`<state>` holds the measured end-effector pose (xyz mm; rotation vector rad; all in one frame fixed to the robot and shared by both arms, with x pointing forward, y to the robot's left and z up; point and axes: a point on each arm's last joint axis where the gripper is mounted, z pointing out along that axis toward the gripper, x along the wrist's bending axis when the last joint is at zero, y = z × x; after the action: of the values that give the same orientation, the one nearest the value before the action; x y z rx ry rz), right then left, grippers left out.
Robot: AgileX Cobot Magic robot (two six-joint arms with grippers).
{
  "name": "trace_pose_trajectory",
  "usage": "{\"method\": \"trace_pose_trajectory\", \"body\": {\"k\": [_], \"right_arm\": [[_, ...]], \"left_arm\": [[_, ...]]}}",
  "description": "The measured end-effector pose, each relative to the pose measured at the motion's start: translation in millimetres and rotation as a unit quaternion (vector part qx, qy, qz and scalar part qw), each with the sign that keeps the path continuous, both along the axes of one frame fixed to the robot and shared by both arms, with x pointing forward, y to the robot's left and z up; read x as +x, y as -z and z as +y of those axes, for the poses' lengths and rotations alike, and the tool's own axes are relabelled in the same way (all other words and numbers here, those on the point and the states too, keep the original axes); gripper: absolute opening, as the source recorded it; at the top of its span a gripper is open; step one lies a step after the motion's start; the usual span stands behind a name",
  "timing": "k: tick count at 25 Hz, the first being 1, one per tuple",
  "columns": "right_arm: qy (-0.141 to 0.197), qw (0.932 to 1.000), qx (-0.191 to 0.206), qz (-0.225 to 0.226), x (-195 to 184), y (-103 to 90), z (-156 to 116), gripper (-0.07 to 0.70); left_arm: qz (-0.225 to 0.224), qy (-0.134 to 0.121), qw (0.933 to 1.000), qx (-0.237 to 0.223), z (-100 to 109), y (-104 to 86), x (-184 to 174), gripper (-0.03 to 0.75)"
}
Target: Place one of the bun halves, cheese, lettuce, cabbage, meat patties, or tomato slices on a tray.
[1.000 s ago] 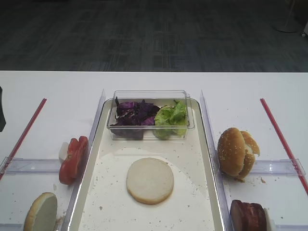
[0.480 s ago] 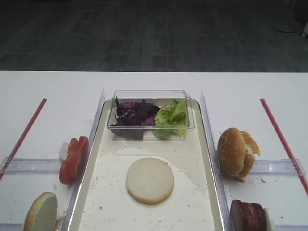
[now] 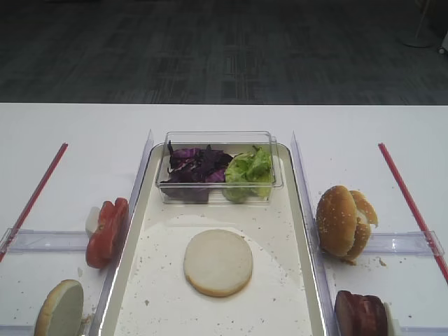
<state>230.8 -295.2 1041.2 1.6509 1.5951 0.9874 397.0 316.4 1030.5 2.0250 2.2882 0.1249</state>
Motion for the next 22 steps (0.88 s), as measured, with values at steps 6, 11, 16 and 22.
{"method": "trace_pose_trajectory", "body": {"k": [6,11,16,22], "right_arm": [[0.0,1.0,0.0,0.0,0.0,0.0,0.0,0.176],[0.0,1.0,0.0,0.0,0.0,0.0,0.0,0.176],[0.0,1.0,0.0,0.0,0.0,0.0,0.0,0.176],[0.0,1.0,0.0,0.0,0.0,0.0,0.0,0.176]], "left_arm": [[-0.019,-0.001,0.9998,0.002,-4.0,4.8,-41.0,0.652],[-0.057,-0.005,0.9983,0.005,-6.6,7.3,-67.6,0.65],[-0.115,-0.005,0.9933,0.01,-8.6,0.6,-88.2,0.65],[-0.192,-0.008,0.9812,0.018,-10.4,-8.8,-109.0,0.65]]}}
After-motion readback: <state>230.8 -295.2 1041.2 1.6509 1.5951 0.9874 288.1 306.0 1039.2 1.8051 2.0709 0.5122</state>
